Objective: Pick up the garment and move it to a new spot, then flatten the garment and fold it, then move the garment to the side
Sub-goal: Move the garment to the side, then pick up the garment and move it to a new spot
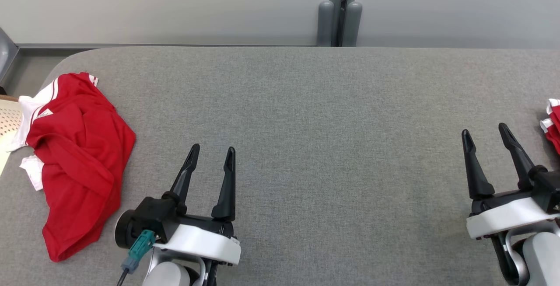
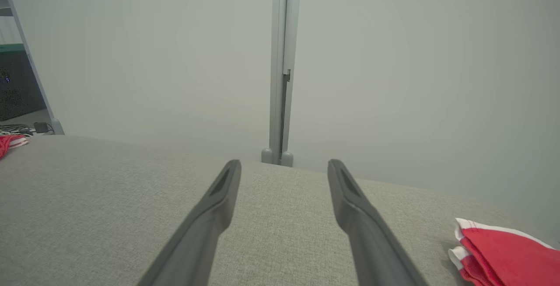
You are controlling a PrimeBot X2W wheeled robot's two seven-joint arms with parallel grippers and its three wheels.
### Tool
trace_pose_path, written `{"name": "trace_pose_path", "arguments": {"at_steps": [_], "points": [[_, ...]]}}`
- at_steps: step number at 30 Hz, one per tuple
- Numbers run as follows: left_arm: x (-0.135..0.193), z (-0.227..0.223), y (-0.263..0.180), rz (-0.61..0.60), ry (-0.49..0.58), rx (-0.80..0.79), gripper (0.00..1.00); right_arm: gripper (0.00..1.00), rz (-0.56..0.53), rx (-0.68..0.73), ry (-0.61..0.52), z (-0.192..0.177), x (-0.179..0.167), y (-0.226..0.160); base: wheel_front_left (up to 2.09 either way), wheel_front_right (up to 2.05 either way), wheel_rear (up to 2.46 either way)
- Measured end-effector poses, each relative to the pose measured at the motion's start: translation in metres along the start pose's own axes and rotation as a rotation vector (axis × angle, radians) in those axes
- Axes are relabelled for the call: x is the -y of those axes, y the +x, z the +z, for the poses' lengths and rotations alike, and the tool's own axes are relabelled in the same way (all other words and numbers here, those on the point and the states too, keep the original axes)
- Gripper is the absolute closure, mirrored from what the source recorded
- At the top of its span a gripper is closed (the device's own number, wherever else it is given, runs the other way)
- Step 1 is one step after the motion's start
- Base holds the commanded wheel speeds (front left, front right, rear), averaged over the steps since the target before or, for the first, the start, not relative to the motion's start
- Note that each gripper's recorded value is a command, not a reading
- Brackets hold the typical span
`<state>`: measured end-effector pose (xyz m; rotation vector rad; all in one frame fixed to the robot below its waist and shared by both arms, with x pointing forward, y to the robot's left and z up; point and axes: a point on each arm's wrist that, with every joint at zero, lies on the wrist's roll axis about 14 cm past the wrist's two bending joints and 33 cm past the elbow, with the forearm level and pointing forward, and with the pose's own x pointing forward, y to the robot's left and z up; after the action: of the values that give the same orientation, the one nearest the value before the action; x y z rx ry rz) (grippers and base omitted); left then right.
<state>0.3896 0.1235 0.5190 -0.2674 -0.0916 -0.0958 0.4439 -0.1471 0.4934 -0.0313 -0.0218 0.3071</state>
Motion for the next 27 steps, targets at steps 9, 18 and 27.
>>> {"name": "trace_pose_path", "arguments": {"at_steps": [9,18,27], "points": [[-0.004,-0.001,-0.014,0.023,-0.006,-0.007,0.0,0.0,-0.035,0.035,0.051,0.004,-0.021,-0.017,0.0,0.0,0.0],[-0.006,0.005,-0.018,0.034,-0.006,0.012,0.0,0.0,-0.047,0.032,0.061,0.002,-0.025,-0.025,0.0,0.0,0.0],[-0.005,0.005,-0.018,0.033,-0.008,0.011,0.0,0.0,-0.042,0.025,0.06,0.0,-0.025,-0.024,0.0,0.0,0.0]]}}
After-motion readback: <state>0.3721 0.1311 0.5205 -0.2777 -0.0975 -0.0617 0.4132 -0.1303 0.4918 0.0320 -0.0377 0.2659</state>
